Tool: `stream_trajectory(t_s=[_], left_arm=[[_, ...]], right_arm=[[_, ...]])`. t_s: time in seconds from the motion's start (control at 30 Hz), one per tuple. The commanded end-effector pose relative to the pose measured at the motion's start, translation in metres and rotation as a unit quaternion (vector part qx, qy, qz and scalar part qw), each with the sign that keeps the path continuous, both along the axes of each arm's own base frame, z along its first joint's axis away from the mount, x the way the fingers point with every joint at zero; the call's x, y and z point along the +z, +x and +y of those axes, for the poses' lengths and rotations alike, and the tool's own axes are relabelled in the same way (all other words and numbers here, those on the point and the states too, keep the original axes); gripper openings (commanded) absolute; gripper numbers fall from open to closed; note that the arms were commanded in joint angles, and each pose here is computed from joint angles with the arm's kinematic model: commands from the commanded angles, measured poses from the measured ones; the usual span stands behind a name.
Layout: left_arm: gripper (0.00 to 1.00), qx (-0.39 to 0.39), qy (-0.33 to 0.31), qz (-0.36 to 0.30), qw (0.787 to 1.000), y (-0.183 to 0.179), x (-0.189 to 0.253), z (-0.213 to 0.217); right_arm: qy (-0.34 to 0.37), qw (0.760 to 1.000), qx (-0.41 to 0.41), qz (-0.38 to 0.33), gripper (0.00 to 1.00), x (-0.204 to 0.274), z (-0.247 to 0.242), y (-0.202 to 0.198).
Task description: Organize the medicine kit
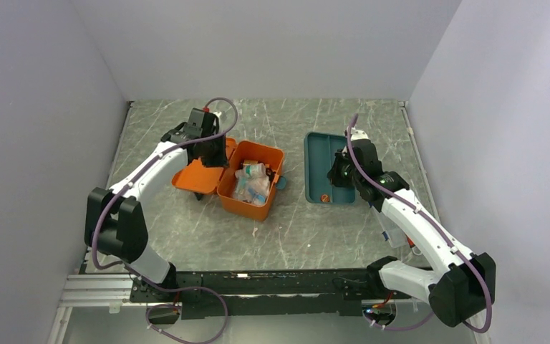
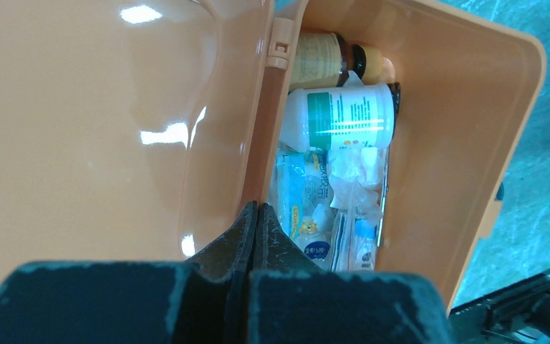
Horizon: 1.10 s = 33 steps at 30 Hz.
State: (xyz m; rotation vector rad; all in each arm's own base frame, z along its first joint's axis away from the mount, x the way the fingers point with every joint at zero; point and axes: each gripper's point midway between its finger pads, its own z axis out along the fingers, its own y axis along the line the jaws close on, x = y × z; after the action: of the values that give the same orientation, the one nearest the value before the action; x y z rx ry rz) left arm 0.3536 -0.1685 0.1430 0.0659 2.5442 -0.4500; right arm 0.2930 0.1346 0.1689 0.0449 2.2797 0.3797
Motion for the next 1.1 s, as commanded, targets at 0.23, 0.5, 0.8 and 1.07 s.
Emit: stream_trajectory(t_s=[0.23, 0.5, 0.8, 1.07], left_arm=[[0.0, 0.038, -0.106, 0.069, 0.991, -0.052, -0.004, -0.024], [0.0, 0.04, -0.133, 0.068, 0.988, -0.074, 0.003, -0.046], [0.0, 0.021, -0.132, 0.057, 0.989, -0.082, 0.016, -0.059], [0.25, 0.001, -0.105, 0.033, 0.994, -0.081, 0.035, -0.052]], right_arm=[[-0.004, 1.0, -0.006, -0.026, 0.0, 0.016, -0.004, 0.002], [-0.01, 1.0, -0.007, -0.024, 0.0, 0.018, -0.006, 0.002], [-0.023, 0.999, -0.006, -0.024, 0.0, 0.025, -0.01, 0.001], [-0.029, 0.999, 0.005, -0.032, 0.0, 0.045, -0.007, 0.004]])
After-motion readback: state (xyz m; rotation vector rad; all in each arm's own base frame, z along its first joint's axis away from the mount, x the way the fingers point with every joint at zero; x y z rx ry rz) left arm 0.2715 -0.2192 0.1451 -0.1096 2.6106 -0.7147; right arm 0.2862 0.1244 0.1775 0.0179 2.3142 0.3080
